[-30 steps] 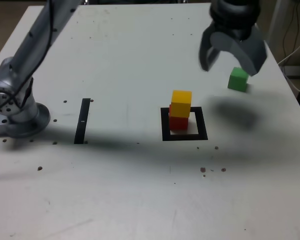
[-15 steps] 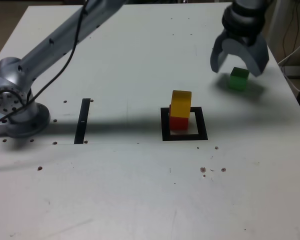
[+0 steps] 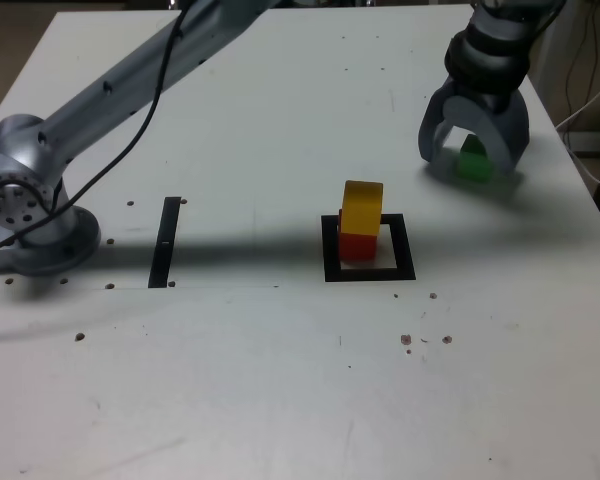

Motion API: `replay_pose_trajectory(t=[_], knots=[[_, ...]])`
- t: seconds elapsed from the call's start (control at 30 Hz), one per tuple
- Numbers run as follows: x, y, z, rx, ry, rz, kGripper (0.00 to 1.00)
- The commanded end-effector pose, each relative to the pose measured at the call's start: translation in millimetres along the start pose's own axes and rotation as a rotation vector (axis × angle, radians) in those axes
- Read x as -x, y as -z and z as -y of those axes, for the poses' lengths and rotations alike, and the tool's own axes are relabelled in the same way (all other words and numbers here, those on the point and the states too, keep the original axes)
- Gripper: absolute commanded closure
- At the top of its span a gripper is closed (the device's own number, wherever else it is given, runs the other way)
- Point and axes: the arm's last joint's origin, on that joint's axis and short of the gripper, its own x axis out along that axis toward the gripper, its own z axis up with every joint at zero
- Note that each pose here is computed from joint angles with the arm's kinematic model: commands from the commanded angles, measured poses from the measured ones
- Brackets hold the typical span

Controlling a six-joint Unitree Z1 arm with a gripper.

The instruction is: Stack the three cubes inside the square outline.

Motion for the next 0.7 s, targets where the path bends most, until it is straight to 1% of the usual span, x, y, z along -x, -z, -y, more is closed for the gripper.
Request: replay_pose_trajectory(t=[0.0, 0.07, 0.13, 0.3, 0.4, 0.5, 0.67], knots=[[2.0, 0.8, 1.4, 0.014, 0.003, -0.002, 0.42], [1.8, 0.6, 1.5, 0.026, 0.006, -0.001, 0.54], [1.5, 0.3, 1.9, 0.032, 0.014, 0.005, 0.63], [1.6, -1.3, 3.3, 0.036, 0.046, 0.033, 0.77], [2.6, -2.3, 4.4, 0.034, 0.069, 0.056, 0.83], [3.2, -2.6, 5.4, 0.032, 0.086, 0.07, 0.85], [3.8, -2.3, 6.2, 0.031, 0.094, 0.073, 0.88]])
